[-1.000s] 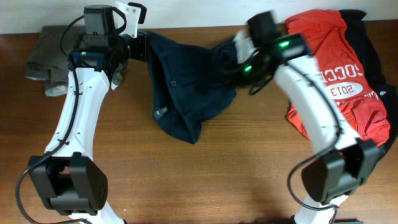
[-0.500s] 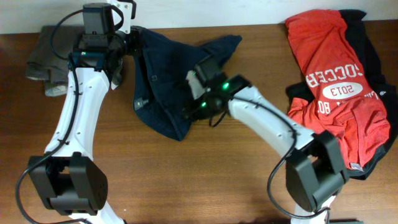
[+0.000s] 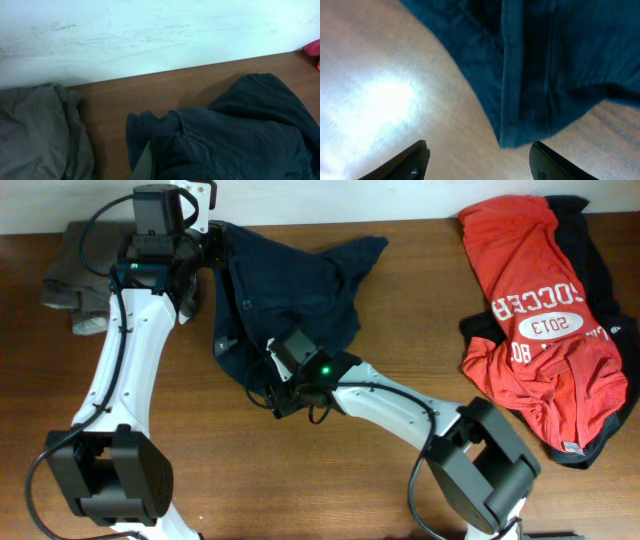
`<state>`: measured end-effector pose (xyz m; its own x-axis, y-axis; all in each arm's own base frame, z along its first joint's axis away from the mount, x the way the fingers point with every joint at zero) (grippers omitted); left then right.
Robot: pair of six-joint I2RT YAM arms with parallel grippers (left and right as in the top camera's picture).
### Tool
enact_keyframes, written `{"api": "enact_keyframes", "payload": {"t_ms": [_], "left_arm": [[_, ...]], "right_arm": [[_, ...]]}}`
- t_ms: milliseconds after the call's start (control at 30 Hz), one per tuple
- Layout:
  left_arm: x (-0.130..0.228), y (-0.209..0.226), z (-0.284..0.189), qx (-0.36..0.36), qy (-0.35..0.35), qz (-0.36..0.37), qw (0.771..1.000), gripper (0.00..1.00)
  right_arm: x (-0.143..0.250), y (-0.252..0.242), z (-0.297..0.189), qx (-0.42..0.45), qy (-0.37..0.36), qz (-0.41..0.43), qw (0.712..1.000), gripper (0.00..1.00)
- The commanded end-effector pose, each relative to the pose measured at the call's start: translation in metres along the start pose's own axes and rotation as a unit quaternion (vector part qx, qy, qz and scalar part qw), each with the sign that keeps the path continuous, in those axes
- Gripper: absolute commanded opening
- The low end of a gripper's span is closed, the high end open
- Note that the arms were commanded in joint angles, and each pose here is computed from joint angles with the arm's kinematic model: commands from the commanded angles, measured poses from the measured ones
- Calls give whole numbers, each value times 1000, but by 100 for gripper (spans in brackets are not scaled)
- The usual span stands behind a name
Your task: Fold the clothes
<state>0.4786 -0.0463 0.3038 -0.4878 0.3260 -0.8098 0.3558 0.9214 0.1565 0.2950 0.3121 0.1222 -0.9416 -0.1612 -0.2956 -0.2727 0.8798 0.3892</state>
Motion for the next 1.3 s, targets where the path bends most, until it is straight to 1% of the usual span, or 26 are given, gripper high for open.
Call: {"api": "enact_keyframes", "payload": {"t_ms": [0,267,400,467,567,600,733,833,900,1000,1100,1267], "left_arm": [[-15,5,-15,-15,-25,-6,1000,1],[-14,4,-15,-13,-20,-10,1000,1],[-13,4,-15,-13,-18,-10,1000,1],[-13,4,-15,-13,-18,-10,1000,1],[-13,4,-15,-13,-18,-10,1000,1],[-13,4,-15,-13,-19,-10,1000,1],[-12,6,-15,-18,-16,-11,1000,1],[-9,17,-17,-42,-8,-17,999,1],[-6,29,-22,-54,-9,-24,998,1],[-4,53,-38,-78,-17,-54,995,1],[-7,74,-64,-106,-36,-84,990,1],[-17,92,-110,-139,-73,-91,983,1]], "right_arm": [[0,-9,16,49,-24,12,998,70],[-14,-22,30,99,-89,60,989,70],[-15,-24,38,99,-91,60,989,65],[-14,-24,40,100,-91,60,989,57],[-14,-25,40,101,-89,61,989,41],[-13,-26,39,104,-89,67,988,32],[-12,-32,38,122,-85,89,985,4],[-20,-38,26,137,-75,105,982,4],[-33,-45,6,151,-74,121,978,4],[-56,-62,-41,169,-81,142,972,4],[-81,-82,-105,179,-105,157,966,4],[-111,-112,-224,164,-171,191,952,4]]}}
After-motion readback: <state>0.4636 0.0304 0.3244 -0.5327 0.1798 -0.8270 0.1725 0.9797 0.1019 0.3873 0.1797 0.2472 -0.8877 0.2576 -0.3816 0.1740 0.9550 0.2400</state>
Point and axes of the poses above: each gripper's point midway between its finger pads, its own z axis out along the fingers, its own y axis along the line the jaws close on, x = y × z, the point moved 8 cm from there along -z, back along the fingers, and after that the axes turned 15 degrees about z, right-handed, at the moved point
